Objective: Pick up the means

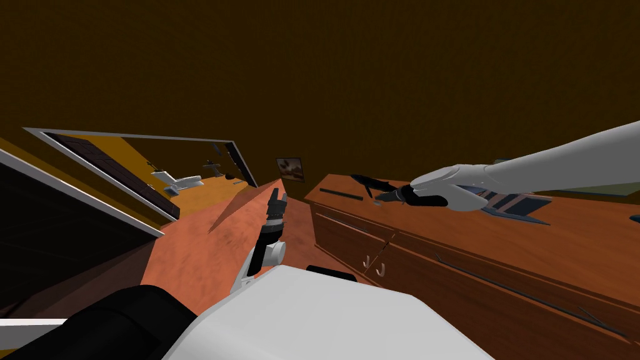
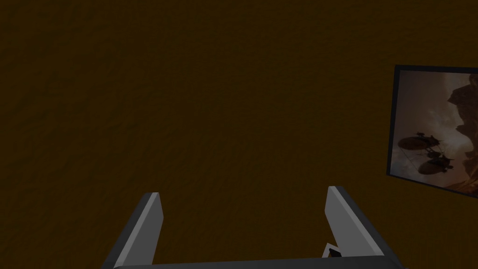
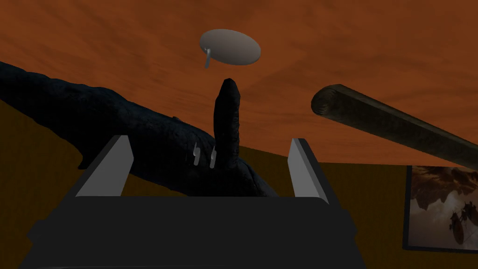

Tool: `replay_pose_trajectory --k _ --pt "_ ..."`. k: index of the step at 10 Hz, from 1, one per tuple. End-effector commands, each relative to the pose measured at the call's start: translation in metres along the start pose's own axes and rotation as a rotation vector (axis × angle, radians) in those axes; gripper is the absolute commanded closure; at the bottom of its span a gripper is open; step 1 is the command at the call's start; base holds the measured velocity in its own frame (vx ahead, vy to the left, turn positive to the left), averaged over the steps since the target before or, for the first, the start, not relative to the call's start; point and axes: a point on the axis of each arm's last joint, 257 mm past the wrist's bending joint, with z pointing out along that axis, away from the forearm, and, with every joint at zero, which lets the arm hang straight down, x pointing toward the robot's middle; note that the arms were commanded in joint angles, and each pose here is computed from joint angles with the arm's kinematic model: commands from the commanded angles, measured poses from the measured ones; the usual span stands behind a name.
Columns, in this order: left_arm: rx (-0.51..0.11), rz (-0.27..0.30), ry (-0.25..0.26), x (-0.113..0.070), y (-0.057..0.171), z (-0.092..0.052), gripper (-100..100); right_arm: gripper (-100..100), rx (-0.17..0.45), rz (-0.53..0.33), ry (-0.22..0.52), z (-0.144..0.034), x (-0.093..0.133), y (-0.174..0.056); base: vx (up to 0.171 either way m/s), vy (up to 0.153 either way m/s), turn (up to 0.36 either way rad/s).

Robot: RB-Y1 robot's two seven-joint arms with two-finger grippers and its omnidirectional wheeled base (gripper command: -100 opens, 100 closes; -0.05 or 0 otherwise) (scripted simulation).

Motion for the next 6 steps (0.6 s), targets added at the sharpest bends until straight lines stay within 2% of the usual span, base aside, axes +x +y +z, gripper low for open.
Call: replay_pose_trajectory --k 1,2,3,4,6 --pt "0.000 0.000 0.000 0.000 0.000 0.000 0 -100 0.013 -0.016 -0.002 0.001 -0.005 0.001 0.021 -0.018 0.011" --pt "0.000 0.000 0.000 0.000 0.000 0.000 0 -100 0.008 -0.011 -0.001 0.000 -0.004 0.001 0.010 -0.010 0.005" --pt "0.000 0.000 0.000 0.000 0.000 0.000 0 0 0.009 -0.011 -0.002 0.000 -0.005 0.001 0.000 0.000 0.000" --pt "0.000 0.000 0.000 0.000 0.000 0.000 0 -100 0.021 0.000 0.001 0.005 0.005 -0.005 0.034 -0.008 0.122" --pt "0.000 0.000 0.000 0.000 0.000 0.000 0 -100 0.021 0.002 0.003 0.005 0.007 -0.006 0.043 -0.012 0.076"
